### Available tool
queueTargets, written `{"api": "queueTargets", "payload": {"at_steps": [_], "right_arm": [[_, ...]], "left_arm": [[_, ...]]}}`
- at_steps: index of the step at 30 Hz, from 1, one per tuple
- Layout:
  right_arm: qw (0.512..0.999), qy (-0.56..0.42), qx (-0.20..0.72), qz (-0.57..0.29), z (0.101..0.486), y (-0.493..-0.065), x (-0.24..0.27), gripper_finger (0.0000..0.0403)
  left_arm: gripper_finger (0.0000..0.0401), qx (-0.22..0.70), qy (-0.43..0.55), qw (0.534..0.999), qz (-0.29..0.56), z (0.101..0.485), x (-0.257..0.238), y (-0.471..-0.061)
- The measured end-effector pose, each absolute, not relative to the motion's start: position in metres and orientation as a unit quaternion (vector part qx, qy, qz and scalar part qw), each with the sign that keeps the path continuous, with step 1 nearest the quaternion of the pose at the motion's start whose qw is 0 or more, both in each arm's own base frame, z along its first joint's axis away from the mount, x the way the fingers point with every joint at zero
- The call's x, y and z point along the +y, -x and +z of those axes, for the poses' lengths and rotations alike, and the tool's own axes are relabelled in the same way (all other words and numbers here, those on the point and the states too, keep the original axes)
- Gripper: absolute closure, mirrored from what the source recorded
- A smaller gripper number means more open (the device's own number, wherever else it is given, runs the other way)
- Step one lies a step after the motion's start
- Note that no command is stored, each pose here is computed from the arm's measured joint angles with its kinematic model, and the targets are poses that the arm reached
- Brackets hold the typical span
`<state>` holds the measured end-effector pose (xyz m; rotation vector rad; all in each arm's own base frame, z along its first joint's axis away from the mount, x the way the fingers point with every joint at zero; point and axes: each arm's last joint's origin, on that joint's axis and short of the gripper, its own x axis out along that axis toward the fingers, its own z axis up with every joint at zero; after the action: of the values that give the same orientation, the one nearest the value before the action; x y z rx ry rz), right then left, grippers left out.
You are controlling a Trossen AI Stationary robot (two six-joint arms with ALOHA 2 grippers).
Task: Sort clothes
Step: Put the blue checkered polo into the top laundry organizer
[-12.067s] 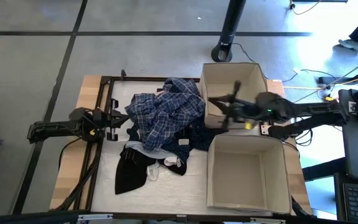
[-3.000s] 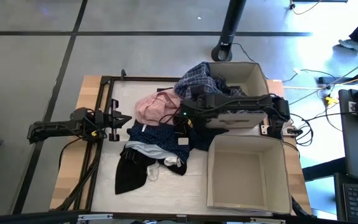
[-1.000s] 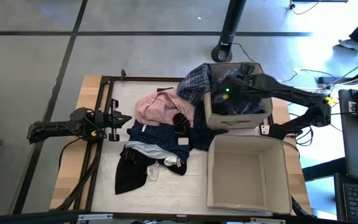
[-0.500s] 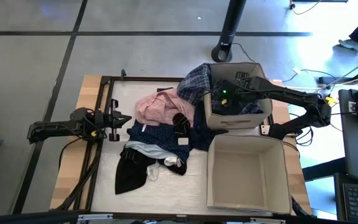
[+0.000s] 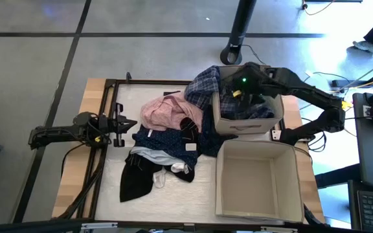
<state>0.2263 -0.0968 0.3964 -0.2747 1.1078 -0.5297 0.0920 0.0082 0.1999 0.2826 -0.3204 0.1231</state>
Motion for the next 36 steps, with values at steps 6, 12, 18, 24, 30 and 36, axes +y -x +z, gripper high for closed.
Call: {"api": "queueTargets", "payload": {"at_steps": [6,12,18,24,30,36], "right_arm": [[0.856,0.163,0.425,-0.244,0.406,-0.247,-0.103,0.0087],[0.857,0.182,0.447,-0.183,0.370,-0.283,-0.114,0.0086],[0.820,0.197,0.513,-0.157,0.324,-0.318,-0.126,0.0086],[0.793,0.216,0.533,-0.198,0.303,-0.337,-0.135,0.0086],[0.796,0.220,0.522,-0.214,0.301,-0.342,-0.138,0.0086],[0.789,0.248,0.523,-0.206,0.311,-0.347,-0.130,0.0086]], "left_arm": [[0.0396,-0.159,-0.136,0.976,0.060,0.200,0.008,-0.092],[0.0396,-0.159,-0.141,0.975,0.061,0.200,0.008,-0.092],[0.0396,-0.159,-0.141,0.975,0.061,0.200,0.008,-0.092],[0.0396,-0.159,-0.141,0.975,0.061,0.200,0.008,-0.092],[0.0396,-0.159,-0.141,0.975,0.061,0.200,0.008,-0.092],[0.0396,-0.159,-0.141,0.975,0.061,0.200,0.008,-0.092]]}}
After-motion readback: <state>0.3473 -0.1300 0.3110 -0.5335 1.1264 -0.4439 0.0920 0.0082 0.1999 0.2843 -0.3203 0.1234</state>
